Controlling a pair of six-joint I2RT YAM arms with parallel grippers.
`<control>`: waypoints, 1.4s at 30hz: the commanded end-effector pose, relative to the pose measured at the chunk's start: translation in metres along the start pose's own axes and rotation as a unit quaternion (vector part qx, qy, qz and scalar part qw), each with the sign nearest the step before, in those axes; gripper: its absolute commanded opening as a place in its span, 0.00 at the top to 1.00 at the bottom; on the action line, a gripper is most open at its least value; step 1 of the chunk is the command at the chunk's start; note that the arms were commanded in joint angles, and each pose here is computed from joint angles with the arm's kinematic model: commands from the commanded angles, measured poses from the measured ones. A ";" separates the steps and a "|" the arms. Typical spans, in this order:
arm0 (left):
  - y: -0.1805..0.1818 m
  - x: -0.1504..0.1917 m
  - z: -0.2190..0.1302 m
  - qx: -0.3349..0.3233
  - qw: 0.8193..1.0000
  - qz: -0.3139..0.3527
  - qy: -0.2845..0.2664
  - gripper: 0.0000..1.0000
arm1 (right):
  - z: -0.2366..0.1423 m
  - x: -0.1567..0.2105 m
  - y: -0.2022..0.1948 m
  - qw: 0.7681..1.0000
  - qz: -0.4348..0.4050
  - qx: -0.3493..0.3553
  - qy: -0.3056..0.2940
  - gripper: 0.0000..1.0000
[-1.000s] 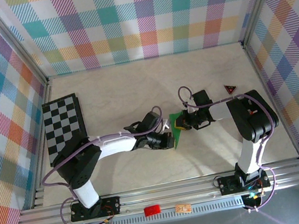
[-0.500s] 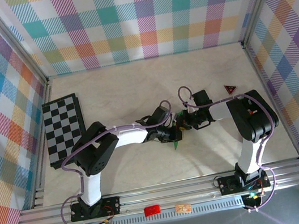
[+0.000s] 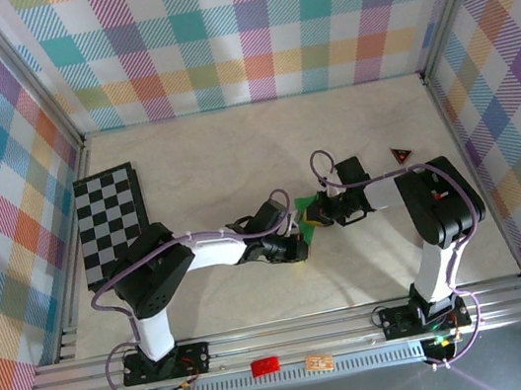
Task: Fold a paper plane with a square sheet of paper (pick it up from the middle)
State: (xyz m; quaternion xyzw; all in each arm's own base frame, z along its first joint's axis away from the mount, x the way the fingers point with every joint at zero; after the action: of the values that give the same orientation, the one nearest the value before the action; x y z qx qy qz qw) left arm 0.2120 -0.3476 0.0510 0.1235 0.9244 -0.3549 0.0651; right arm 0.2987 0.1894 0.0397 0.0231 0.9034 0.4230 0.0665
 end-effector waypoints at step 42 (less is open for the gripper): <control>0.046 -0.017 0.010 -0.070 0.994 -0.077 -0.029 1.00 | 0.004 0.018 -0.032 0.996 0.054 0.064 0.017 0.93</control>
State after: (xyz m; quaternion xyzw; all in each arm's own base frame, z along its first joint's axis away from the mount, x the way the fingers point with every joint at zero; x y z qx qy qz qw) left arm 0.2627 -0.3577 0.0506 0.0607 0.9235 -0.3600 0.1174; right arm 0.2990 0.1900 0.0407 0.0258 0.9021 0.4258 0.0655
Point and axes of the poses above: each hand's point on the last joint's axis, 136 mm out from that joint toward the fingers, its own z axis out along the fingers, its own y axis along the line the jaws close on, x = y × z, the point moved 4 cm from there along -z, back along the fingers, and after that the axes turned 4 degrees about -z, right-handed, at the moved point
